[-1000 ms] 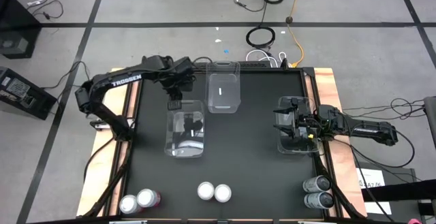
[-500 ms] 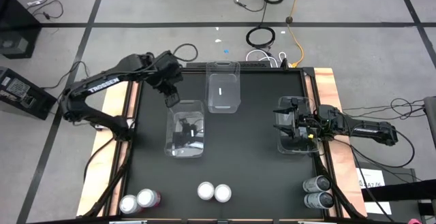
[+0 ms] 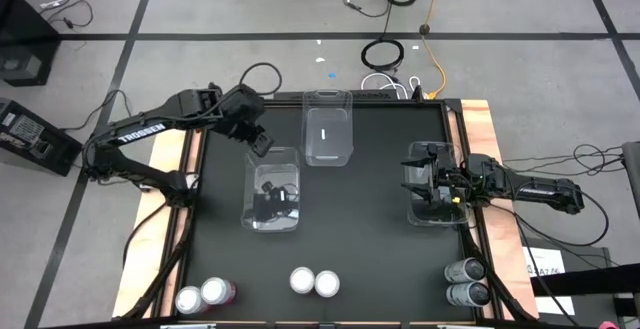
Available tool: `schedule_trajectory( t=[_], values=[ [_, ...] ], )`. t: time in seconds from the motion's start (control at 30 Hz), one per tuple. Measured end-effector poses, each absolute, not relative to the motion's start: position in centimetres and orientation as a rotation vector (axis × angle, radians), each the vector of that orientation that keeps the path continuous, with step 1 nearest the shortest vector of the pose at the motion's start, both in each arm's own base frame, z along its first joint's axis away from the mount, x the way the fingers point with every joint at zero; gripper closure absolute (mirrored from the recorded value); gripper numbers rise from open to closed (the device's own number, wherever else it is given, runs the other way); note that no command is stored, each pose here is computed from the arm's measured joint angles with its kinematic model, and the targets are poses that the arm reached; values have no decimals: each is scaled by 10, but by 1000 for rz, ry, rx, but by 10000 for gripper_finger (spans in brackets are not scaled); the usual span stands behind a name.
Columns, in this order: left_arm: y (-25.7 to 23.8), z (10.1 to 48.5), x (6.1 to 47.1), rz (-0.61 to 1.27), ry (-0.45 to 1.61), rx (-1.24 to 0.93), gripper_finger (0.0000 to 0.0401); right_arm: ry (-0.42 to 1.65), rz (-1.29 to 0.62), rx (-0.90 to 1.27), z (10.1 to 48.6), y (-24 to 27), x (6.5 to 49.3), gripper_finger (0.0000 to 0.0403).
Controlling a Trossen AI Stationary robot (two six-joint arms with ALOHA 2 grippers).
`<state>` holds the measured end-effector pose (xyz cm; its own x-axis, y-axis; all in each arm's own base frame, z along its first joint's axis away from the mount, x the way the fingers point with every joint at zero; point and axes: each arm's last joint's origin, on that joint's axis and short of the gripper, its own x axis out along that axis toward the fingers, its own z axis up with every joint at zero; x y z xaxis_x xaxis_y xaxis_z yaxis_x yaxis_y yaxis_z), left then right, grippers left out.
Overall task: Sort soda cans
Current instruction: Move the middle transparent bin
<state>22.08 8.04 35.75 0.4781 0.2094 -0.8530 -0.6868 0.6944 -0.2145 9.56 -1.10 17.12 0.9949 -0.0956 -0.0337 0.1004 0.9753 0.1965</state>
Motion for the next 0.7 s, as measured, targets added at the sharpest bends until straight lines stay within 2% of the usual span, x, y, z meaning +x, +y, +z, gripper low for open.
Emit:
schedule_trajectory(
  t=[0.33, 0.7],
  values=[
    [87, 351, 254, 566, 808, -547, 303, 24, -99, 200, 171, -11, 96, 67],
    [169, 319, 289, 385, 684, -596, 303, 25, -99, 199, 171, -11, 96, 67]
  ],
)
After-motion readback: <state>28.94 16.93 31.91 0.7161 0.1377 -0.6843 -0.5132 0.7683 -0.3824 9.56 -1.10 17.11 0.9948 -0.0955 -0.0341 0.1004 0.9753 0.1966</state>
